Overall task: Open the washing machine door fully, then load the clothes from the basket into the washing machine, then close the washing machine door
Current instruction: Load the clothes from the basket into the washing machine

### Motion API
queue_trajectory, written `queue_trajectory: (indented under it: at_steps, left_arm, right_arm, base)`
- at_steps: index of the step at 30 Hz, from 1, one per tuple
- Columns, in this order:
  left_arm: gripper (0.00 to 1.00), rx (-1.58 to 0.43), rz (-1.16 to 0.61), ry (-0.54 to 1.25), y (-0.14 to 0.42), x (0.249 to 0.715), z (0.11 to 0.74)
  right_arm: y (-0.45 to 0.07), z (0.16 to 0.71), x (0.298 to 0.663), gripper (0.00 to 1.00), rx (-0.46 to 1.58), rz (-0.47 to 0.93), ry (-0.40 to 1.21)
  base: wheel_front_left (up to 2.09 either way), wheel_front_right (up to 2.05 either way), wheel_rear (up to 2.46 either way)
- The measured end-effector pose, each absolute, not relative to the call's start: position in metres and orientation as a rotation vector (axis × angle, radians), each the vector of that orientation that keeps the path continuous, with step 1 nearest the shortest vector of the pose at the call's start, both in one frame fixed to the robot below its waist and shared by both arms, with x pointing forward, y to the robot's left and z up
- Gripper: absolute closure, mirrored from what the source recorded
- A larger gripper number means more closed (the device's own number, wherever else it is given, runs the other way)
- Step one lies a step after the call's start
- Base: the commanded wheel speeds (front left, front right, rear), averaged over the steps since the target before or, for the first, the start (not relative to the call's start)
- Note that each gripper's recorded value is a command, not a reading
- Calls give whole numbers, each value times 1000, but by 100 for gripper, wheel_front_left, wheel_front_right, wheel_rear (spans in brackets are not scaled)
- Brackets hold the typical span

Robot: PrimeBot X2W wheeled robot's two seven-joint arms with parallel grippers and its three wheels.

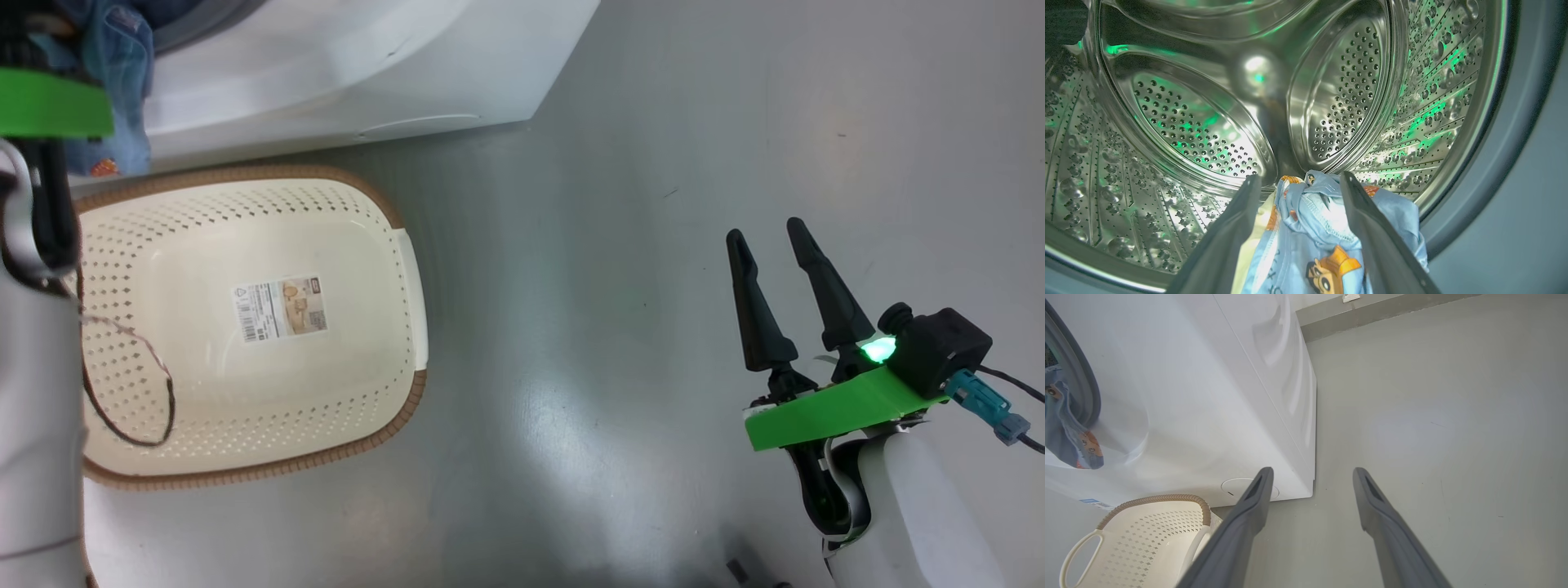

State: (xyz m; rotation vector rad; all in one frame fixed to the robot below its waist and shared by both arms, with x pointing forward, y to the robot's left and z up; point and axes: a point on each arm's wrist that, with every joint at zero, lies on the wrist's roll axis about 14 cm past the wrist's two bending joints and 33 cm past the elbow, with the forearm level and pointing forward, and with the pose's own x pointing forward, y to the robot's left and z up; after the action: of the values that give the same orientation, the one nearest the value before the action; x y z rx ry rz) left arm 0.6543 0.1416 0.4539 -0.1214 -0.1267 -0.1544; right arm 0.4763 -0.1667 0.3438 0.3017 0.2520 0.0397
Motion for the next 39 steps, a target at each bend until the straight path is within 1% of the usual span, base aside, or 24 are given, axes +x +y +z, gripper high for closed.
queue_trajectory:
  at_steps: [23,27,34,39]
  left_arm:
    - [0,-116,2,7,187,568,396]
    - [0,-136,36,40,192,554,386]
    - [0,-135,57,150,189,521,354]
    - [0,-122,78,181,197,510,346]
  right_arm:
    - [-159,339,478,0,287,63,263]
    - [-158,338,478,0,289,66,265]
    - [-157,336,477,0,289,68,270]
    - [-157,335,478,0,289,69,271]
  base:
    - [0,0,0]
    - [0,0,0]
    - [0,0,0]
    - [0,0,0]
